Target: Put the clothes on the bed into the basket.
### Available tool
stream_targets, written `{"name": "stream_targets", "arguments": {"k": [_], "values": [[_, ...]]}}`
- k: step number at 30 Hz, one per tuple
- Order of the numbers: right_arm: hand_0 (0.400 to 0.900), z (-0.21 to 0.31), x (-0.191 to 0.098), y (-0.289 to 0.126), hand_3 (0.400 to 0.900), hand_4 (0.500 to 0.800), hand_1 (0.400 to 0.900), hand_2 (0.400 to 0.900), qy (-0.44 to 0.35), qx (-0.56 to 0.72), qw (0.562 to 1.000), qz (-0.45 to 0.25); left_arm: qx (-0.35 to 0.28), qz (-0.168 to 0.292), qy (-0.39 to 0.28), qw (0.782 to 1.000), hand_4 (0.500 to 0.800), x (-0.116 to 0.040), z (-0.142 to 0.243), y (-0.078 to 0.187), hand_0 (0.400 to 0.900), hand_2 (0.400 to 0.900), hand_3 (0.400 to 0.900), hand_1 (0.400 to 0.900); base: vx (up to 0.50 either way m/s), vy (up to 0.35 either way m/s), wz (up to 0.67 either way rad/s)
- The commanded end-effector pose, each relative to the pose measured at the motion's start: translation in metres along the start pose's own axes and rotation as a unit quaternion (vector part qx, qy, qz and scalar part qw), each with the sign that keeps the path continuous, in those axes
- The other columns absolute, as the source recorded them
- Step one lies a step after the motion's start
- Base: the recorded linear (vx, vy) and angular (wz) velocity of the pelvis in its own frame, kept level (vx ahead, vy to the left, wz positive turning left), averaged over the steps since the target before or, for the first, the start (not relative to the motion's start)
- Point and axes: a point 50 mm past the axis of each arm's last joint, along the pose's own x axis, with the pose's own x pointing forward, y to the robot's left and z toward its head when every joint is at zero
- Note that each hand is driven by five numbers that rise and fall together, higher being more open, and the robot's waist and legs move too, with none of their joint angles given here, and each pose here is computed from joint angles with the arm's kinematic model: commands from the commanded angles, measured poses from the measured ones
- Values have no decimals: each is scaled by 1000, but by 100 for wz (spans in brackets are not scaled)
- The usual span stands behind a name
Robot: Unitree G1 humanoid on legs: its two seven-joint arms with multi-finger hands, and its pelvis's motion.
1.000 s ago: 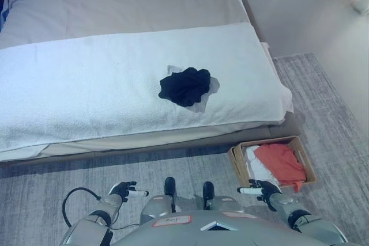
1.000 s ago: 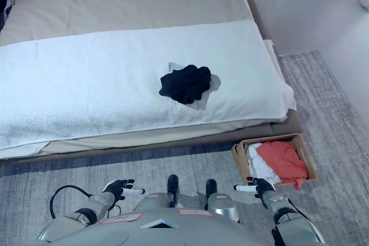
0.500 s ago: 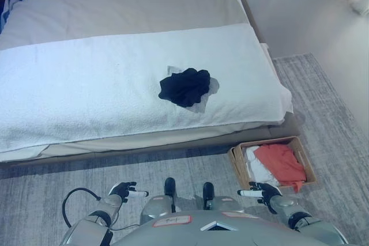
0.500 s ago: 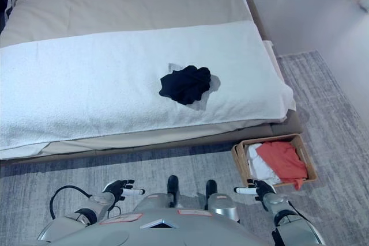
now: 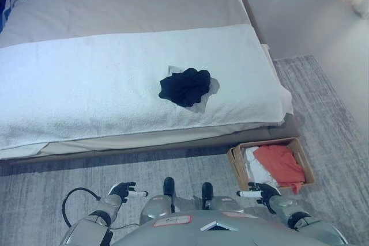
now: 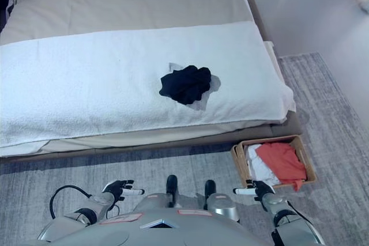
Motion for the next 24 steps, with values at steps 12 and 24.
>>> {"name": "stream_targets", "arguments": {"k": [12,24], "values": [[900,16,-4,-32,900,800,900,900,-33,-13,998,-46,-13,30,-27,999,800,0,19,20,900,900,900,900,67,-67,-4],[900,11,-1,-17,900,800,900,900,-16,6,1000,-12,-6,43,2,999,800,-2,3,36,900,900,900,900,299,193,-43]]}}
